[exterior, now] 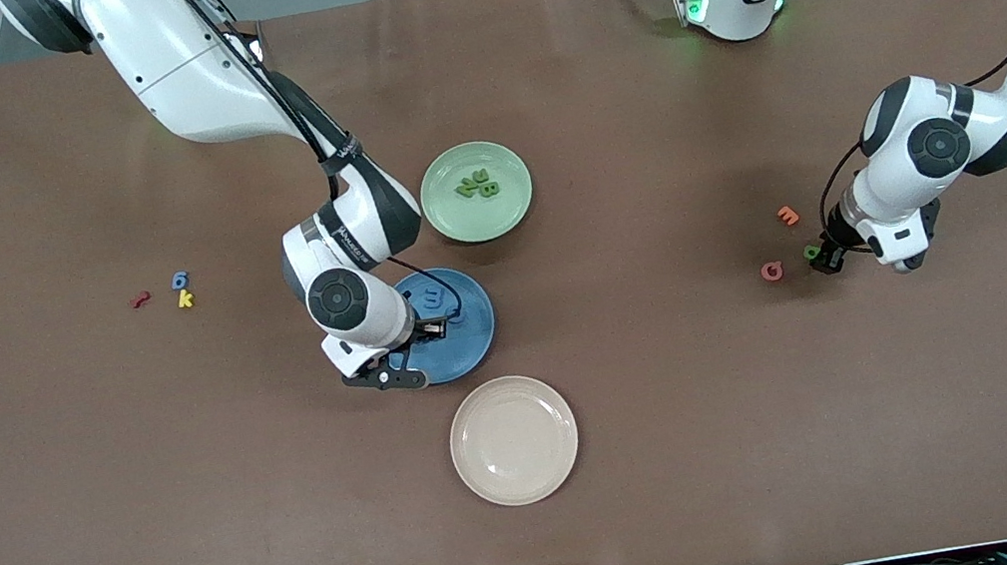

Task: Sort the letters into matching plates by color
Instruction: 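Lower the X onto the blue plate while the left gripper grasps b, then carry the green b toward the green plate while the right gripper withdraws, then lower the green b onto the green plate and open the left gripper, then withdraw the left gripper while the right gripper grasps the blue g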

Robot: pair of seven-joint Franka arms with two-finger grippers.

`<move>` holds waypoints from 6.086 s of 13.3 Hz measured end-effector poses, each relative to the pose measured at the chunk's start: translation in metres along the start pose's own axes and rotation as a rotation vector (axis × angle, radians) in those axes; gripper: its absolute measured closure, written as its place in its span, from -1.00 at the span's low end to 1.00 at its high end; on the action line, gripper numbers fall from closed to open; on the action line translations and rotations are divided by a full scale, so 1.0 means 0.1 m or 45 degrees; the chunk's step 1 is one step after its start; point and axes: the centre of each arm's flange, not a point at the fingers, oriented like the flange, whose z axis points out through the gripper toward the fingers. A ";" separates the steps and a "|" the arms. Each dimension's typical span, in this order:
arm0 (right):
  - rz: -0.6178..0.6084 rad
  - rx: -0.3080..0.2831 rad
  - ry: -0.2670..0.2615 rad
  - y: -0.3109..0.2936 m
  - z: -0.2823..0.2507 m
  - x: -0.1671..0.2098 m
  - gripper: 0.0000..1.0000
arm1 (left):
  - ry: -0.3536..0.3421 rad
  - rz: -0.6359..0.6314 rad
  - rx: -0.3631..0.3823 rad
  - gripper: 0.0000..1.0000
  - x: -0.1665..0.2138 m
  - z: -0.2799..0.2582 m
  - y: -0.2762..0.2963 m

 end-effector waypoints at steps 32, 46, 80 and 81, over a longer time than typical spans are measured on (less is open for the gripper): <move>-0.089 -0.094 -0.328 3.07 -1.88 0.42 -0.99 | 0.065 0.202 -0.059 0.45 -3.45 -0.94 1.19; -0.152 -0.044 -0.096 4.28 -0.62 -0.28 -0.99 | 0.105 0.119 -0.103 0.11 -5.75 -0.40 1.43; -0.193 -0.052 -0.047 4.29 -0.04 -0.77 -0.87 | 0.097 0.882 -0.011 -1.00 0.00 -3.53 1.48; -0.189 -0.052 -0.054 4.30 -0.02 -0.78 -0.87 | 0.091 0.908 0.016 -1.00 -0.02 -3.70 1.35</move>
